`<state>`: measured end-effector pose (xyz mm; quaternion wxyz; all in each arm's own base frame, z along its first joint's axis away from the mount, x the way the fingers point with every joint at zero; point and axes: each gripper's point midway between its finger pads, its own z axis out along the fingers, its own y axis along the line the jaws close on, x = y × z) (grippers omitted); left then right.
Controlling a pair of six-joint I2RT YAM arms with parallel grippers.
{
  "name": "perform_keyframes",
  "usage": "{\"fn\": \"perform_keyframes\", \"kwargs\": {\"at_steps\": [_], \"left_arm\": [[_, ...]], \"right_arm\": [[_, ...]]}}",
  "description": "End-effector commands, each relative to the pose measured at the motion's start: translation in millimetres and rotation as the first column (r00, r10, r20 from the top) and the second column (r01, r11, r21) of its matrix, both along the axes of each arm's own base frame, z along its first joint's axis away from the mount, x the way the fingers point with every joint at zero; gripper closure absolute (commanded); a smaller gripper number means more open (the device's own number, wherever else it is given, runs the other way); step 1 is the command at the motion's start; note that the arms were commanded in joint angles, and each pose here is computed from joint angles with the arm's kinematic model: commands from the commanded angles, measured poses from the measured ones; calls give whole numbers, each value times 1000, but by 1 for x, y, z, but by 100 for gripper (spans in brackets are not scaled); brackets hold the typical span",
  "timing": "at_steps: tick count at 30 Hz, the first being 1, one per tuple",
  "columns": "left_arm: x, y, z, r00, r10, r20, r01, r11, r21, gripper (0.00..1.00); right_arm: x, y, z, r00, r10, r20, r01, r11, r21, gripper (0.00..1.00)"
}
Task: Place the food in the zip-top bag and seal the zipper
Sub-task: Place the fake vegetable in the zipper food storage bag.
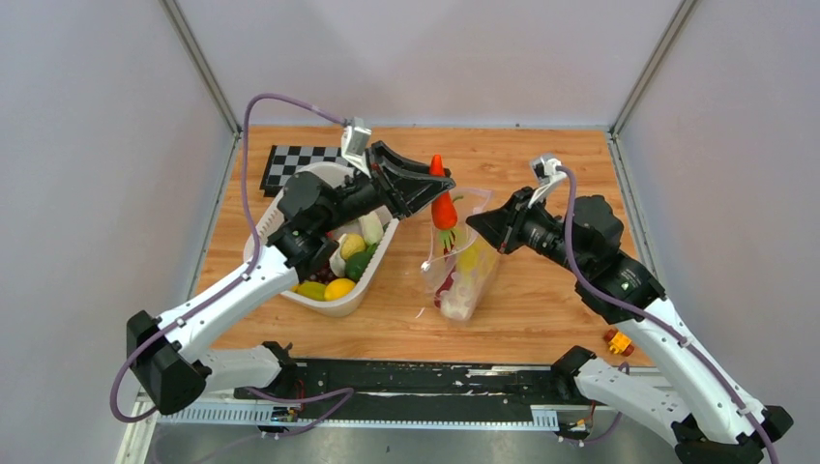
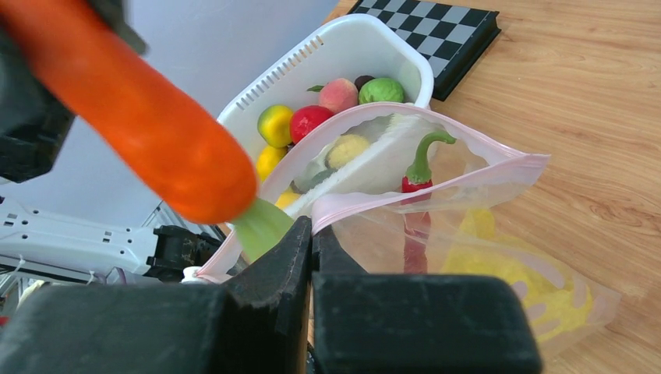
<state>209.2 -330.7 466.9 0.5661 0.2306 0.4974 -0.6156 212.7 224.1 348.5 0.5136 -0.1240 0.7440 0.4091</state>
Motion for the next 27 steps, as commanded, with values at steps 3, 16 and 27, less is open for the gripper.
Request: {"fn": "perform_keyframes", "kwargs": {"at_steps": [3,16,27], "left_arm": [[12,-8,-15,995,88,49,-89,996,21,73],[19,-24,-55,996,77,36,-84,965,250,20],[39,18,-55,947,307,96,-319,866,384,9]], "right_arm": [[-7,-3,34,996,4,85,-11,996,91,100],[-17,-1,44,993,47,112,-59,992,110,100],[-19,-8,44,992,22,124,-34,995,98,100]]}}
